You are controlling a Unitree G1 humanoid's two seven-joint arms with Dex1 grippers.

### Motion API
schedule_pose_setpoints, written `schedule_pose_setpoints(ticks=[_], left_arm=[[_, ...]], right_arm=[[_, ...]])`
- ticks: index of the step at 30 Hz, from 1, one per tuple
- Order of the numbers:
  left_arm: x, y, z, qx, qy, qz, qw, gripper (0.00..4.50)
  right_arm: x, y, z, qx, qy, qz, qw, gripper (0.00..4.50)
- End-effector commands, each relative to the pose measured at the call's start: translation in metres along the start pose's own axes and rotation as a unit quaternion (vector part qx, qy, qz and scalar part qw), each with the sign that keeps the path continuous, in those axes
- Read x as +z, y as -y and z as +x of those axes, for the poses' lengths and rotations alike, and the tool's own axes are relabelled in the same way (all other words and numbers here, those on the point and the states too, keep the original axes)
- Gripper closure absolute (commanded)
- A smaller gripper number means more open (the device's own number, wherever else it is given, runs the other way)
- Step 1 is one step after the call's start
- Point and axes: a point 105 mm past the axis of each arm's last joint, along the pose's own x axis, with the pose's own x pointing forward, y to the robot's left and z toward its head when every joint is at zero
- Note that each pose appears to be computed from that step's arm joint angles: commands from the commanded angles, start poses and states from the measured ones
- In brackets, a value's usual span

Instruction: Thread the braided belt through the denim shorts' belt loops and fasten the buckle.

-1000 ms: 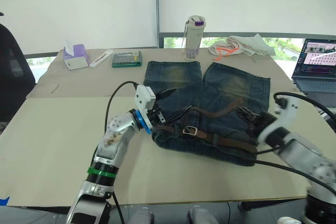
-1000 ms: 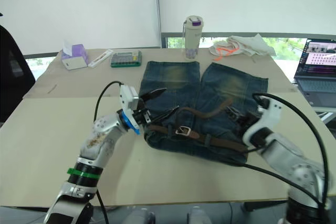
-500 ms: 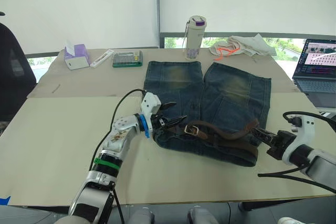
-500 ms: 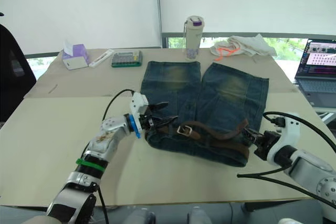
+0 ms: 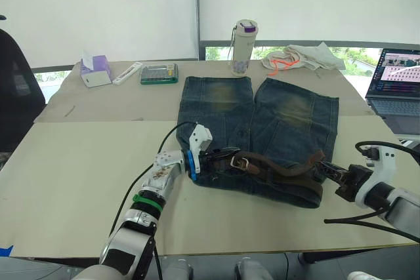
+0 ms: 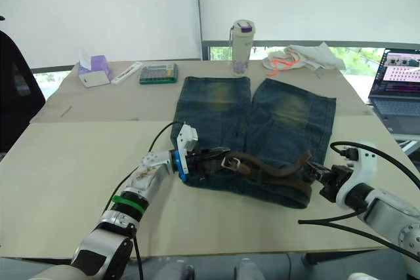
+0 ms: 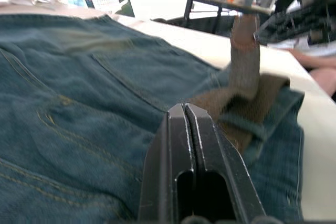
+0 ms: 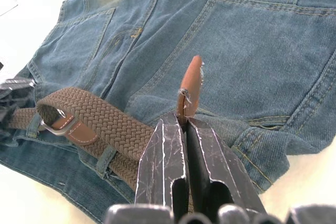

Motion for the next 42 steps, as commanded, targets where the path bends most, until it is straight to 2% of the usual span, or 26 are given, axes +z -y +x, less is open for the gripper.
schedule_pose_setpoints(ticks=[1, 6, 9, 14, 22, 29, 32, 34, 37, 39, 42], left_arm=[[-0.014, 0.009, 0.005, -0.027, -0.033, 0.021, 0.999, 4.47], [-0.038, 0.008, 0.006, -0.016, -0.092, 0.027, 0.995, 4.47], [-0.061, 0.014, 0.004, -0.04, -0.162, 0.042, 0.985, 4.47], [-0.082, 0.021, -0.001, -0.067, -0.22, 0.038, 0.972, 4.47], [-0.093, 0.017, -0.003, -0.038, -0.251, 0.013, 0.967, 4.47], [-0.097, 0.019, -0.005, -0.029, -0.248, -0.015, 0.968, 4.47], [-0.096, 0.02, -0.006, -0.028, -0.238, -0.032, 0.97, 4.47], [-0.089, 0.021, -0.003, -0.025, -0.21, -0.051, 0.976, 4.47], [-0.06, 0.02, 0.007, -0.021, -0.122, -0.065, 0.99, 4.47], [-0.043, 0.018, 0.009, -0.015, -0.079, -0.059, 0.995, 4.47], [-0.023, 0.014, 0.007, -0.003, -0.038, -0.054, 0.998, 4.47]], right_arm=[[0.015, -0.005, -0.007, 0.002, 0.028, -0.02, 0.999, 4.5], [0.018, -0.009, -0.008, 0.009, 0.031, -0.022, 0.999, 4.5], [0.018, -0.012, -0.01, 0.019, 0.026, -0.029, 0.999, 4.5], [0.033, -0.006, -0.021, 0.008, 0.042, -0.039, 0.998, 4.5], [0.076, -0.014, -0.04, 0.042, 0.134, -0.001, 0.99, 4.5], [0.109, -0.014, -0.058, 0.077, 0.232, 0.061, 0.968, 4.5], [0.11, -0.023, -0.055, 0.099, 0.239, 0.074, 0.963, 4.5], [0.103, -0.03, -0.046, 0.109, 0.224, 0.076, 0.965, 4.5], [0.09, -0.038, -0.031, 0.117, 0.2, 0.083, 0.969, 4.5], [0.086, -0.042, -0.024, 0.121, 0.191, 0.084, 0.971, 4.5], [0.083, -0.044, -0.018, 0.122, 0.184, 0.085, 0.971, 4.5]])
